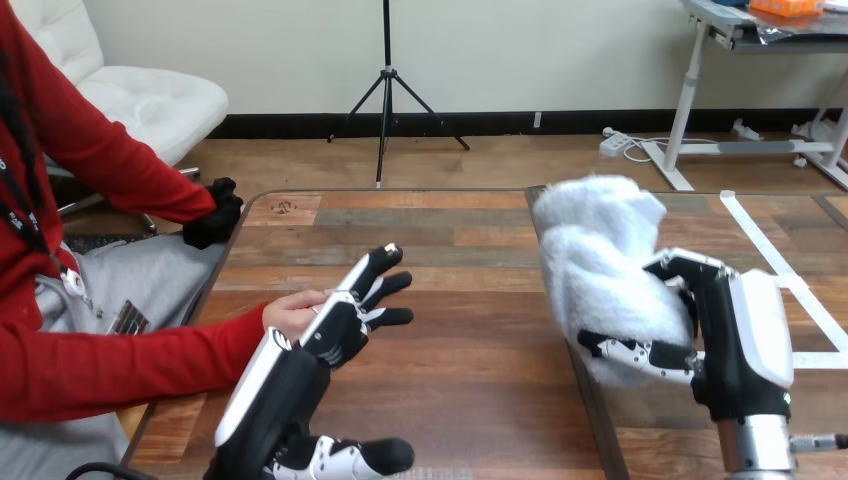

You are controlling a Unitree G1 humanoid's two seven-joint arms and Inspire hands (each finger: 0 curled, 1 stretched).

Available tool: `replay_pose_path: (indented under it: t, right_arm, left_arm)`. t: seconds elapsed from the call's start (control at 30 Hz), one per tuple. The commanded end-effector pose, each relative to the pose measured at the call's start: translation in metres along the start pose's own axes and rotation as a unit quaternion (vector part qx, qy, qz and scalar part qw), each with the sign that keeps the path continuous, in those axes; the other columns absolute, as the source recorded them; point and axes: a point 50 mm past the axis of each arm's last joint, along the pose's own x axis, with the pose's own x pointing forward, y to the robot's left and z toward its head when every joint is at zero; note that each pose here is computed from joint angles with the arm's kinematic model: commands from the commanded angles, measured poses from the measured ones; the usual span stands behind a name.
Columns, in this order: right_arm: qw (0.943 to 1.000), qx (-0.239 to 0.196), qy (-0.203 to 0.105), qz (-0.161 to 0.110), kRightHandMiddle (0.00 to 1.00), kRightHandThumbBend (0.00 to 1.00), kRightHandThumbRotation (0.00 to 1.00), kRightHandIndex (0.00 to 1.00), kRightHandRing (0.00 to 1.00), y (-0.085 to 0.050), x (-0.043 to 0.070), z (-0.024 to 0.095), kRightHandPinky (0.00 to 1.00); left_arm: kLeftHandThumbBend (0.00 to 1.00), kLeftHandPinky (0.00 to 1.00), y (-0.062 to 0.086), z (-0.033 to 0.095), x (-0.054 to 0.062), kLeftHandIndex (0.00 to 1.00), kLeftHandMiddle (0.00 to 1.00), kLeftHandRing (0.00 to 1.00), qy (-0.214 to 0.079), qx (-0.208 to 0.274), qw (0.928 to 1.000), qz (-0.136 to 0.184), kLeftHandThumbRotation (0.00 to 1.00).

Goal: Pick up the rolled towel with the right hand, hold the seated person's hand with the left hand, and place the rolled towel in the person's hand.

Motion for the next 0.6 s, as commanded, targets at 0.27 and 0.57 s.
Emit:
replay_pose_path:
  t: [0.27, 0.57]
  right_arm:
    - [0.9931, 0.017, -0.102, -0.054, 0.14, 0.67, 0.0, 0.12, 0.11, -0.0129, 0.0259, 0.0266, 0.08]
    - [0.9928, 0.006, -0.111, -0.047, 0.14, 0.68, 0.0, 0.12, 0.1, -0.0107, 0.0265, 0.0281, 0.08]
  left_arm:
    - [1.0, 0.85, 0.0108, 0.0099, 0.0149, 0.99, 0.99, 0.95, -0.038, 0.054, 0.9977, -0.012, 0.63]
    - [1.0, 0.82, 0.0165, 0.0149, 0.015, 1.0, 0.98, 0.92, -0.024, 0.141, 0.9897, -0.01, 0.72]
